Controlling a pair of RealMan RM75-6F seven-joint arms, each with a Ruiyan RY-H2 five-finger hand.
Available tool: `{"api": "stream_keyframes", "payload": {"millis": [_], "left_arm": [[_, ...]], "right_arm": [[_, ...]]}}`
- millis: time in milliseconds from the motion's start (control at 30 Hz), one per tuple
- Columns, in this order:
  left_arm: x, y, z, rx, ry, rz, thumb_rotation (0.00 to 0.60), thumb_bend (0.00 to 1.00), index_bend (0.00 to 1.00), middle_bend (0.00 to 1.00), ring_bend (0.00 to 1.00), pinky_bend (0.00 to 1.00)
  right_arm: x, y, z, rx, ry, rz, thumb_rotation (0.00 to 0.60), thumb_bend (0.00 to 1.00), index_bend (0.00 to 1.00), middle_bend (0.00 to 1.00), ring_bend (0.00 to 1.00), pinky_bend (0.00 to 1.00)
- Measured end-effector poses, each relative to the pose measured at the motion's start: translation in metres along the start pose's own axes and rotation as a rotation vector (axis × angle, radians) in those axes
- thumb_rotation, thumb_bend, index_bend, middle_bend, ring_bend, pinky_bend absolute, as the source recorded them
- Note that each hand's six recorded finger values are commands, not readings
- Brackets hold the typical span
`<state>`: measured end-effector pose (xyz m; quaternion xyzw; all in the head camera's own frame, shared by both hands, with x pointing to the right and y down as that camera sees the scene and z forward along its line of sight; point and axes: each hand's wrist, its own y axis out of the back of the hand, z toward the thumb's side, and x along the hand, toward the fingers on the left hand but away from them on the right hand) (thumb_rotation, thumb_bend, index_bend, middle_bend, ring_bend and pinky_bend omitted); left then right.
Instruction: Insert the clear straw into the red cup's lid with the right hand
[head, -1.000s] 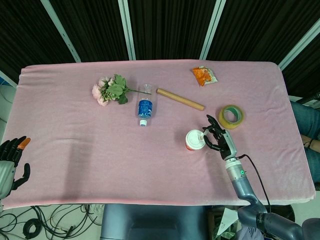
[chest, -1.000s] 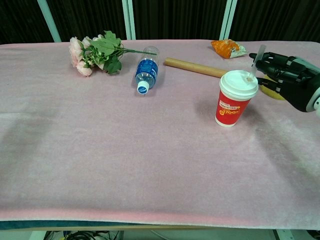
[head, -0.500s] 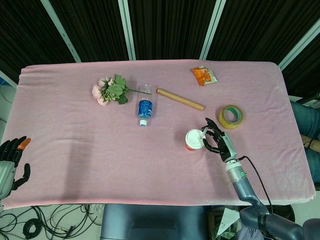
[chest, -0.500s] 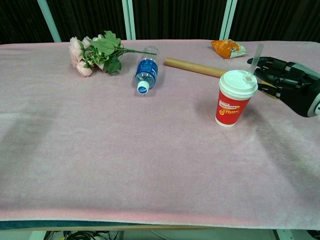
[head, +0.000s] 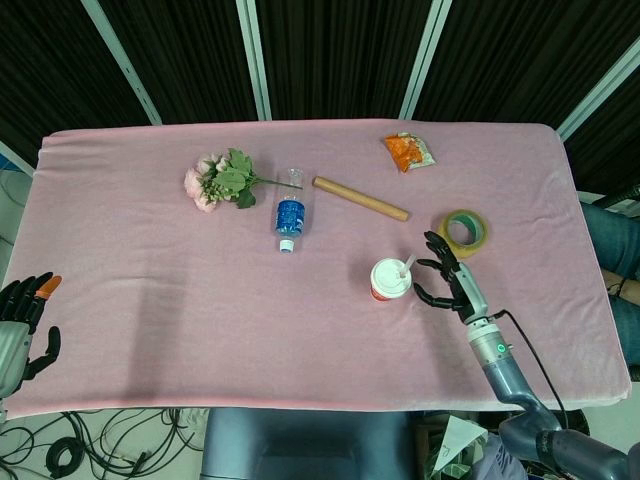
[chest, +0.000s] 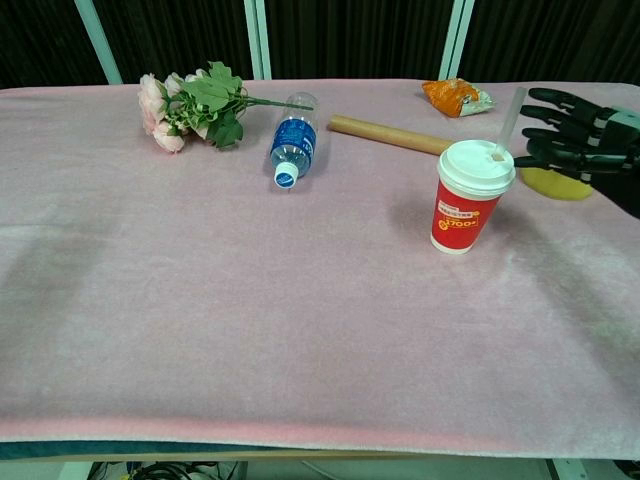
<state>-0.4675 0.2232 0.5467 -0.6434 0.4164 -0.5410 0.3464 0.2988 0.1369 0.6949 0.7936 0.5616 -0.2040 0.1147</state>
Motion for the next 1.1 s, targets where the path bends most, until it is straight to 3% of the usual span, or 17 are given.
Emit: {"api": "stream_keyframes", "payload": {"millis": [133,267,467,567,767,1100], "left_arm": [[0.0,0.0,0.0,0.003,0.0,0.003,0.6,0.62,0.1,0.04,0.0,0.0],[0.0,0.0,0.0,0.003,-0.001,0.002,0.6,0.62,0.1,0.04,0.0,0.0],[-0.001,-0.001,0.0,0.01,-0.003,-0.002,0.6,0.62,0.1,0.04,0.0,0.0],[-0.001,-0.001,0.002,0.014,-0.009,0.0,0.6,0.62,0.1,0.04,0.0,0.0],[-0.003,0.0,0.006,0.019,-0.018,0.004,0.6,0.62,0.1,0.04,0.0,0.0],[-0.006,0.0,0.009,0.025,-0.028,0.002,0.6,0.62,0.1,0.04,0.0,0.0]], "right_arm": [[0.02,0.029,0.009,0.165,-0.009,-0.033,0.6,0.25,0.0,0.0,0.0,0.17],[0.049,0.057,0.017,0.399,-0.053,-0.077,0.6,0.25,0.0,0.0,0.0,0.17],[0.094,0.079,0.025,0.731,-0.116,-0.148,0.6,0.25,0.0,0.0,0.0,0.17],[0.119,0.083,0.03,0.883,-0.13,-0.194,0.6,0.25,0.0,0.0,0.0,0.17],[0.154,0.077,0.043,1.061,-0.097,-0.262,0.6,0.25,0.0,0.0,0.0,0.17],[0.168,0.06,0.037,1.266,-0.091,-0.255,0.6,0.25,0.0,0.0,0.0,0.17]]}}
